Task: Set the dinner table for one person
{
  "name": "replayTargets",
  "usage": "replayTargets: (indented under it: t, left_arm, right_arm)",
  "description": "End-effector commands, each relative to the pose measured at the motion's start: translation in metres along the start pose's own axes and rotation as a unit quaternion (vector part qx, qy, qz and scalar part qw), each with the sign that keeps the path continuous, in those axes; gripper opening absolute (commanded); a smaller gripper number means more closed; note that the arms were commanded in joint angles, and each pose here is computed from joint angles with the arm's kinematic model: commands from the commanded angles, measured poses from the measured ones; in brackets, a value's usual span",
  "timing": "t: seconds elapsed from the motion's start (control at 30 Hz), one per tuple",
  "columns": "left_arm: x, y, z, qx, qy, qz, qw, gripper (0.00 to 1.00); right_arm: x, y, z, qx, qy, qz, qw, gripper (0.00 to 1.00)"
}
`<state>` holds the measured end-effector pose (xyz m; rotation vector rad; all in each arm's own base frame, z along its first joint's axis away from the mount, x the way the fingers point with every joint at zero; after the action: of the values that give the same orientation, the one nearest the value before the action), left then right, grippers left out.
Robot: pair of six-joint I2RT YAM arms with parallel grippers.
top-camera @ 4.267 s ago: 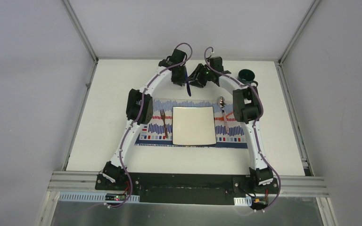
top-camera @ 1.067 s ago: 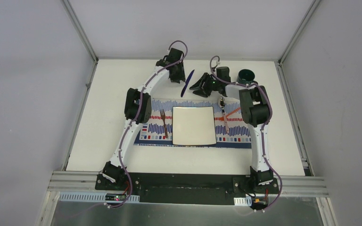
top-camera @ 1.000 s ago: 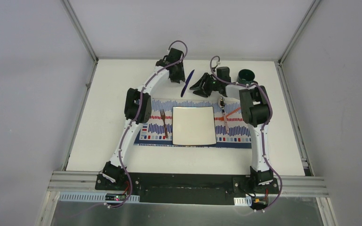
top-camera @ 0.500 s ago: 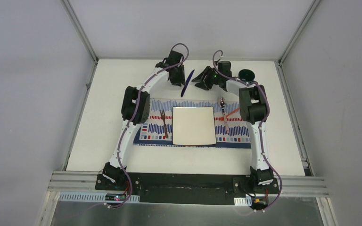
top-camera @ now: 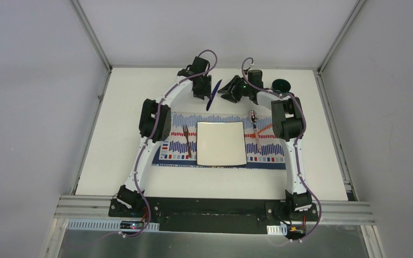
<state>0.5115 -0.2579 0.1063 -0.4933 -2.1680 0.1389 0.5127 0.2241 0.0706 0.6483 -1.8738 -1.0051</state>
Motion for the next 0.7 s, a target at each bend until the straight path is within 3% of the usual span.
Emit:
replayTargets:
  t: [0.0,0.33,0.67]
  left_arm:
    - [-0.008,0.009,0.016,-0.022,0.036,-0.031,0.999,0.41]
    - [-0.004,0.003,0.017,-0.028,0.043,-0.017,0.999,0.38]
    - [0.04,0.002,0.014,-0.029,0.017,-0.04,0.999,0.33]
  right_arm:
    - [-0.004,-0.005,0.01,-0.003,0.006,0.008,1.0,0.5]
    - [-0.014,-0.004,0.006,-0.006,0.006,0.005,1.0,0.5]
    - [-0.061,0.009,0.033,-0.004,0.044,-0.008,0.999,0.5]
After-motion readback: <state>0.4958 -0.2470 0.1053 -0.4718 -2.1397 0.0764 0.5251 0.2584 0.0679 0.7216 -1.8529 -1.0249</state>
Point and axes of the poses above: each gripper's point midway between its finger pads, its own x axis back along the fingers, its own y axis along the line the jaws close on, z = x × y, the point moved 8 cm from there along x, back along the fingers, and after that the axes turned 6 degrees about x, right-handed, at the moved point
